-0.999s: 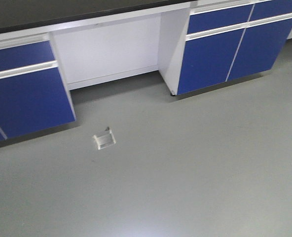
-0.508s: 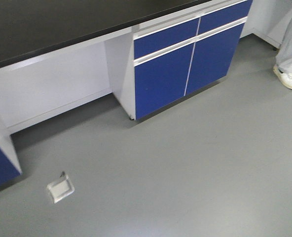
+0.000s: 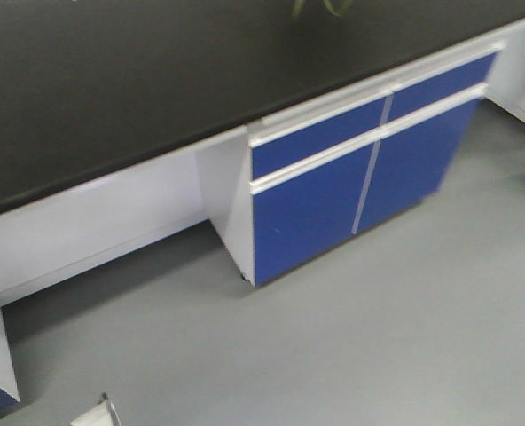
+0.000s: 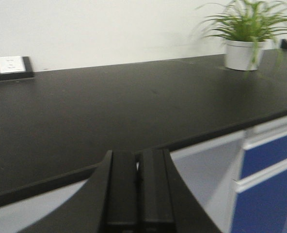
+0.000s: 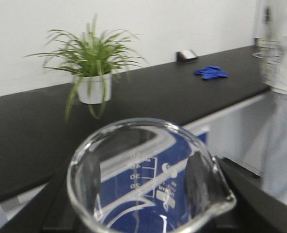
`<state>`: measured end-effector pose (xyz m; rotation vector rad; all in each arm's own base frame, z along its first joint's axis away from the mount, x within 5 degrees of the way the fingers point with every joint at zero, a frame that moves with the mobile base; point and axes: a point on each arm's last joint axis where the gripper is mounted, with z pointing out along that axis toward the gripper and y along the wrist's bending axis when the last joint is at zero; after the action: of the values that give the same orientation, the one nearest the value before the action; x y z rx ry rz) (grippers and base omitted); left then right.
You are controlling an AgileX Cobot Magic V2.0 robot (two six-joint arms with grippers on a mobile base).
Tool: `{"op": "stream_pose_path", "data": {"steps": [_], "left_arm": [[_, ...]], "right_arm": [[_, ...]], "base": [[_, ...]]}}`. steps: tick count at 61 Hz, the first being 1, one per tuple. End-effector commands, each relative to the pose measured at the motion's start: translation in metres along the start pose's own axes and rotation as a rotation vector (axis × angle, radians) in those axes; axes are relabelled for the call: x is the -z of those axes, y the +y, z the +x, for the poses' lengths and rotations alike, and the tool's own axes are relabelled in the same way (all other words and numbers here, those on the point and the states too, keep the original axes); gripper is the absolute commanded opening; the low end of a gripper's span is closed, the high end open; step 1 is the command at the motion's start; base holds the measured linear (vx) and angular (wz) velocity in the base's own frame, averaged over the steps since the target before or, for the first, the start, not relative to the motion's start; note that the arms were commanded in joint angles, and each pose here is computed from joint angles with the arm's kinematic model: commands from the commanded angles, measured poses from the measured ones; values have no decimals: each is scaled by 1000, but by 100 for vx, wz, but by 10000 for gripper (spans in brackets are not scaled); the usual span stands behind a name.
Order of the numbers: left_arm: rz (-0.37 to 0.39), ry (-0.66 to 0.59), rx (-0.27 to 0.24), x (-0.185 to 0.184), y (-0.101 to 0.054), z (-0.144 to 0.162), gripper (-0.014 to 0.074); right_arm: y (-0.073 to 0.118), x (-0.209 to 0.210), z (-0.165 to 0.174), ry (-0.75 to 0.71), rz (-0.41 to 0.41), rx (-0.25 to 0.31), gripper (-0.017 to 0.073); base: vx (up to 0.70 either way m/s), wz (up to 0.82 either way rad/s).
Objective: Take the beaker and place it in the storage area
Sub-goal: 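Drive the base across the room to the other bench, holding the beaker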
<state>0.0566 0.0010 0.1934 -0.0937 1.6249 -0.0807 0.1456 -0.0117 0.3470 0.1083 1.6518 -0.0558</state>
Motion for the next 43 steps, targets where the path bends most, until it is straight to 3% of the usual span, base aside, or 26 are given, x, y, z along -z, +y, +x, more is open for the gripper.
{"op": "stream_pose_path", "data": {"steps": [1, 43], "left_arm": [[28, -72, 11, 0, -2, -1, -8], [28, -72, 11, 0, -2, -1, -8]], "right_arm": [[4, 3, -17, -97, -39, 14, -4], [4, 3, -17, -97, -39, 14, -4]], "base": [[50, 51], [41, 58]]}}
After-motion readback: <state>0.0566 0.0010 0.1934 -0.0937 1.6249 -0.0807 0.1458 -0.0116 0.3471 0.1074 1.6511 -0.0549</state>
